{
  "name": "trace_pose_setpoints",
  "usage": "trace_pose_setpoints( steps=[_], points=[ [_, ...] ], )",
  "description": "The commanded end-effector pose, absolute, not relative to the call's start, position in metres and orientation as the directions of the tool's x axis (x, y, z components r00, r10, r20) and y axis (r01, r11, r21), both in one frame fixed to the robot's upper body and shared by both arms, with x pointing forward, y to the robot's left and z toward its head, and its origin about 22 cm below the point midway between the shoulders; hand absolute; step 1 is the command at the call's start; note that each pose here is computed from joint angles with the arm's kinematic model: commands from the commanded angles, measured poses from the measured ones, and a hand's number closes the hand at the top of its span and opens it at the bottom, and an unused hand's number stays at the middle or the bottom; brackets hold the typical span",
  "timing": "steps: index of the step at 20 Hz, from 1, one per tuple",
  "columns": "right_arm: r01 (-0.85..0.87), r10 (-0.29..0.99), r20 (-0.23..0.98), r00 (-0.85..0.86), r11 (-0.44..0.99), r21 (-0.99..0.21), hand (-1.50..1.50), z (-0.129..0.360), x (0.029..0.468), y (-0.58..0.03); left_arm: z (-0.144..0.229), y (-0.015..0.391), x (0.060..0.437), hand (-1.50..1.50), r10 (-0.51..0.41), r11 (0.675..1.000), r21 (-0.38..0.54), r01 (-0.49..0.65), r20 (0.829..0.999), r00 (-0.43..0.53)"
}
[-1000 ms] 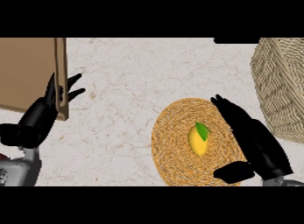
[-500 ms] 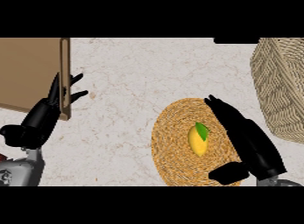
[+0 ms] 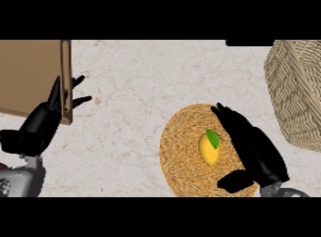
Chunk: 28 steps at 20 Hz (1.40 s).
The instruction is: Pick the lemon from the placemat and place it in the basket
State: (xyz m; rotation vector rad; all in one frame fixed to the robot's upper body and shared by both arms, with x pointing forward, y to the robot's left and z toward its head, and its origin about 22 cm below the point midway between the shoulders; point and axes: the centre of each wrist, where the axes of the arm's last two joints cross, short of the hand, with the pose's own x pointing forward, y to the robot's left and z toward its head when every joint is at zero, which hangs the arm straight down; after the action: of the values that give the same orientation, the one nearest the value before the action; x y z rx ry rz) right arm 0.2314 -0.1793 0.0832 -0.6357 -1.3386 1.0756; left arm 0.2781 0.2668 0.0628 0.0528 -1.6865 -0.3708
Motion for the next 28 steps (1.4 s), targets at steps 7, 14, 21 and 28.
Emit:
trace_pose_setpoints(
  steps=[7,14,21,28],
  points=[
    [-0.253,0.898,0.434,-0.074,0.404,-0.879,-1.5,0.053,0.255,-0.176,0.064,0.275,0.278,0.0,-0.241,0.945,0.27,0.185,0.957,-0.162],
    [-0.296,0.925,0.378,-0.037,0.351,-0.888,-1.5,0.04,0.26,-0.17,0.075,0.261,0.263,0.0,-0.241,0.941,0.271,0.202,0.957,-0.161],
    [-0.343,0.912,0.407,-0.048,0.367,-0.864,-1.5,0.016,0.256,-0.167,0.063,0.267,0.277,0.0,-0.26,0.935,0.288,0.205,0.953,-0.154],
    [-0.458,0.944,0.317,-0.095,0.241,-0.856,1.5,0.006,0.262,-0.176,0.061,0.262,0.286,0.0,-0.256,0.939,0.28,0.2,0.957,-0.139]
  ],
)
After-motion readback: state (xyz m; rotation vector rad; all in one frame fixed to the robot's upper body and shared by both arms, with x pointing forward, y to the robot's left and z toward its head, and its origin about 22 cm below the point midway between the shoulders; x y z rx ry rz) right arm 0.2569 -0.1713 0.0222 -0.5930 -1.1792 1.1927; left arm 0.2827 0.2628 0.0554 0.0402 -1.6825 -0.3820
